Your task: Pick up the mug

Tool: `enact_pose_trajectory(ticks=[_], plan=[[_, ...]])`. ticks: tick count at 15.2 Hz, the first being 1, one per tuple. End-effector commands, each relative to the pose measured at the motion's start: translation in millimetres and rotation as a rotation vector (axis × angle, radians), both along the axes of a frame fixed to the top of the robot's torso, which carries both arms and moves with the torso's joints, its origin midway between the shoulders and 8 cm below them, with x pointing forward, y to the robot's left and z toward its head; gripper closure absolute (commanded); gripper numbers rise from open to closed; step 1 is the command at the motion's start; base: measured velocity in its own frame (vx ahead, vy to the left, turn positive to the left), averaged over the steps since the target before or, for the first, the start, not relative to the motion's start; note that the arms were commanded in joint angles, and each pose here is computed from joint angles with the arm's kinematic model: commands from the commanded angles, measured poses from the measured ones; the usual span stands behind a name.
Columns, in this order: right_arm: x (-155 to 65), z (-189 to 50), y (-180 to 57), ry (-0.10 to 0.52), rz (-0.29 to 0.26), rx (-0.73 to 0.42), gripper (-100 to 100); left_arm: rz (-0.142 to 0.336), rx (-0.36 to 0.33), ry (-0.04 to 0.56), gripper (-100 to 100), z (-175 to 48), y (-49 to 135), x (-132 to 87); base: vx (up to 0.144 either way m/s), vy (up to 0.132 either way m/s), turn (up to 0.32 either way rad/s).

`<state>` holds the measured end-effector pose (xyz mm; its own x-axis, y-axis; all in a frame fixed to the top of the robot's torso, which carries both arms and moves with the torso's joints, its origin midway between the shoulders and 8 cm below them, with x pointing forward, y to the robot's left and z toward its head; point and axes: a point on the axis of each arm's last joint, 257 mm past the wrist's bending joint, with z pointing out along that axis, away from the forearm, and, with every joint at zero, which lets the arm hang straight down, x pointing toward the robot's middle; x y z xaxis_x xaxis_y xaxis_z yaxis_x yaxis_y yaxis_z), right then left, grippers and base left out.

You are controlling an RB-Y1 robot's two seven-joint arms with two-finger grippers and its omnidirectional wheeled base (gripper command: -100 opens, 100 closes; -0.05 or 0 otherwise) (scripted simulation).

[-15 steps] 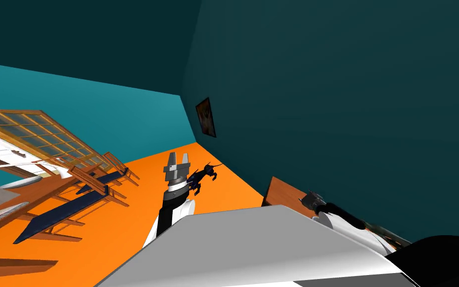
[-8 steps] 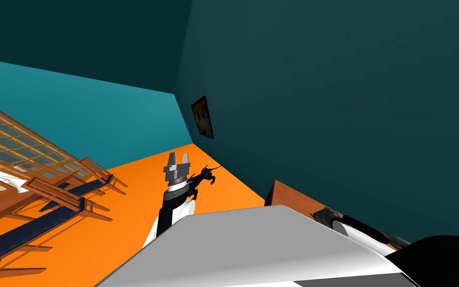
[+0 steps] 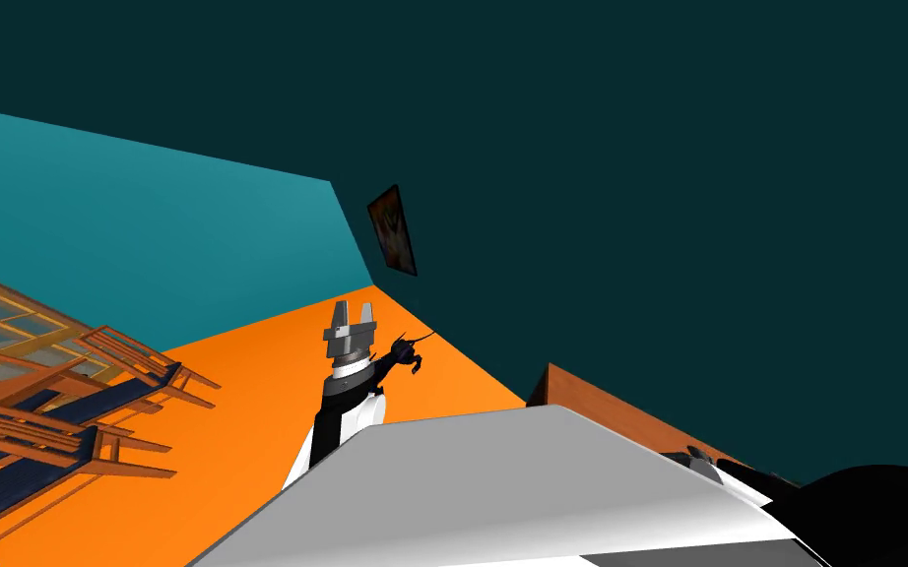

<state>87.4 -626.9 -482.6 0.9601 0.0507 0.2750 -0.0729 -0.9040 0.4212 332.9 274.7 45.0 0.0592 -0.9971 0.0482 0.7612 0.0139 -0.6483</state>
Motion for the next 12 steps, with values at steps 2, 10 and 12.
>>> enact_pose_trajectory(ticks=[2,10,12], plan=[[-29,-10,2,0.022,-0.105,0.075,-100,0.000,0.000,0.000,0,0,0.0,0,0.097,-0.003,-0.063],[-84,-29,16,0.056,-0.311,0.222,-100,0.000,0.000,0.000,0,0,0.0,0,0.146,-0.013,-0.091],[-98,-34,22,0.062,-0.372,0.264,-100,0.000,0.000,0.000,0,0,0.0,0,0.090,-0.025,-0.068]])
